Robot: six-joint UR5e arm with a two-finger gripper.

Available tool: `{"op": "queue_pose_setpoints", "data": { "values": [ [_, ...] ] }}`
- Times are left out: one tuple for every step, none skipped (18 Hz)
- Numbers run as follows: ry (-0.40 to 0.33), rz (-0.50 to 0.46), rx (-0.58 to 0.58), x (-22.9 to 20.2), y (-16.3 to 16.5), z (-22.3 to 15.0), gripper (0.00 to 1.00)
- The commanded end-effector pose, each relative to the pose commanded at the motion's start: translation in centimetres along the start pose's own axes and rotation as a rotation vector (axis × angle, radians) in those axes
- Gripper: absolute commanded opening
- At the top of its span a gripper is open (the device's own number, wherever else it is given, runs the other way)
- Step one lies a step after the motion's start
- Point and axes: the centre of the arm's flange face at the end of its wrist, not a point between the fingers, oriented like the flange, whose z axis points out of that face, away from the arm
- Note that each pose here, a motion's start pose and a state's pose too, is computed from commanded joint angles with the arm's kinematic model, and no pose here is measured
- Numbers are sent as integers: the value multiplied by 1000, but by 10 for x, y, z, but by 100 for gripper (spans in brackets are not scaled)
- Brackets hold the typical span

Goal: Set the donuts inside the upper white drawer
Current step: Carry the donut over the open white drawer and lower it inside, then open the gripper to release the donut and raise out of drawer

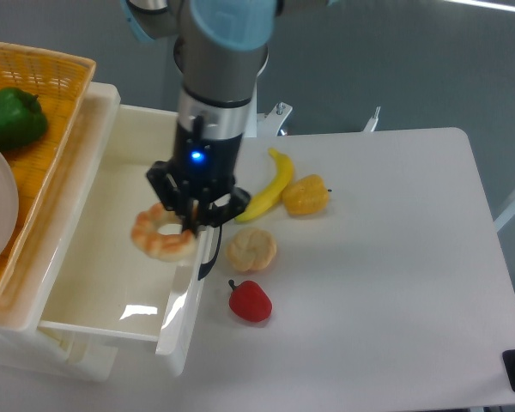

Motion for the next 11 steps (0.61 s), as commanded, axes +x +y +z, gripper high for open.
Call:
{"op": "queue_pose_setpoints", "data": {
  "values": [
    [0, 7, -5, 5, 0, 2, 68],
    [-6, 9, -7, 7, -1, 1, 89],
    [-16, 10, -16, 7, 0, 2, 100],
    [-18, 9, -19, 7, 1, 2, 100],
    [-17, 8, -22, 7, 1, 2, 100],
    [-16, 11, -22, 8, 1, 2, 100],
    [-16, 10, -22, 8, 1, 2, 100],
    [-13, 9, -29, 8, 2, 2, 100],
    [-12, 7, -31, 9, 2, 2, 100],
    [-12, 7, -30, 9, 2, 2, 100],
    [-11, 6, -29, 9, 2, 1, 100]
  ]
}}
